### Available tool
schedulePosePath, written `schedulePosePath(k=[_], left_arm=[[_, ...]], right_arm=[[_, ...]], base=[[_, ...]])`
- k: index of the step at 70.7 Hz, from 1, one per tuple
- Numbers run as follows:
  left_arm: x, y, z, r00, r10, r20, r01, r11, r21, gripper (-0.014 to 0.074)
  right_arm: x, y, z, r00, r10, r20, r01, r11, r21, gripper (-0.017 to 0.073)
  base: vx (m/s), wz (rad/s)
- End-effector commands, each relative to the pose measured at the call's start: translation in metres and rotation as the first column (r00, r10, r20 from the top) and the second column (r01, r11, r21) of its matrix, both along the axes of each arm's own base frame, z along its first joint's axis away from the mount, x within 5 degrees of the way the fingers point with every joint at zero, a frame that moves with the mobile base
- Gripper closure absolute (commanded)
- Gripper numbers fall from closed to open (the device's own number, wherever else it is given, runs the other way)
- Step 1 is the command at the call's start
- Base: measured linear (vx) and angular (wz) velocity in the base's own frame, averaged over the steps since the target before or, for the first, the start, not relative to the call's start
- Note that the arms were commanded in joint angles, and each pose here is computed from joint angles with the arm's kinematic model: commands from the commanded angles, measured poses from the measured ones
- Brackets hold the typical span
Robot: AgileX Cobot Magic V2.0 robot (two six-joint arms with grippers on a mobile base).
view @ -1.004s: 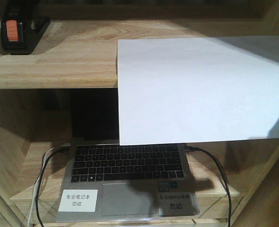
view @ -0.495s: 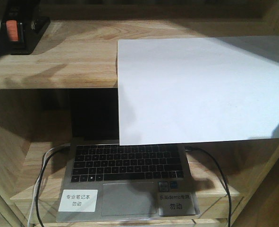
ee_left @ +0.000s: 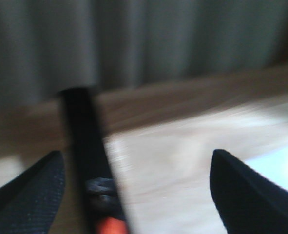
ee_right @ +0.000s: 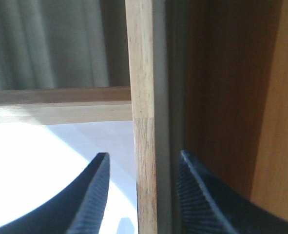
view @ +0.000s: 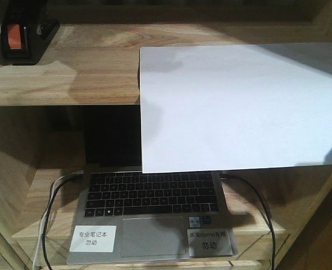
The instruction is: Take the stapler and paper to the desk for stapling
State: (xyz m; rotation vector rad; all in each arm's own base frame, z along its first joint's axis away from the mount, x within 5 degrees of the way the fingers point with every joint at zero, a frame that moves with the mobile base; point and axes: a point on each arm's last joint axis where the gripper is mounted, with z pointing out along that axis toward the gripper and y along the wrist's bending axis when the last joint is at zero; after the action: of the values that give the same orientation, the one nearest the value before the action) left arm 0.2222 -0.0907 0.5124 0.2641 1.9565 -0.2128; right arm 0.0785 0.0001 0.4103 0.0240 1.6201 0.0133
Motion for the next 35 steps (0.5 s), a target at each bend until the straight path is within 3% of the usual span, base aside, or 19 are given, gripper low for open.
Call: schedulePosePath(k=[1, 8, 35], left_arm=[[0.006, 0.002, 0.016, 0.998, 0.048, 0.029, -0.049, 0.998, 0.025, 0.0022], [0.022, 0.001, 0.018, 0.994, 0.11, -0.007, -0.11, 0.992, 0.062, 0.0022], [0.064, -0.016, 0.002, 0.968, 0.191, -0.159, -0.186, 0.981, 0.047, 0.0022]], right_arm=[[0.0, -0.001, 0.015, 0.996, -0.009, 0.092, 0.009, 1.0, -0.002, 0.025], [0.0, -0.001, 0.015, 0.996, -0.009, 0.092, 0.009, 1.0, -0.002, 0.025], [0.0, -0.001, 0.015, 0.996, -0.009, 0.092, 0.009, 1.0, -0.002, 0.025]], base=[[0.0, 0.0], [0.0, 0.0], [0.0, 0.0]])
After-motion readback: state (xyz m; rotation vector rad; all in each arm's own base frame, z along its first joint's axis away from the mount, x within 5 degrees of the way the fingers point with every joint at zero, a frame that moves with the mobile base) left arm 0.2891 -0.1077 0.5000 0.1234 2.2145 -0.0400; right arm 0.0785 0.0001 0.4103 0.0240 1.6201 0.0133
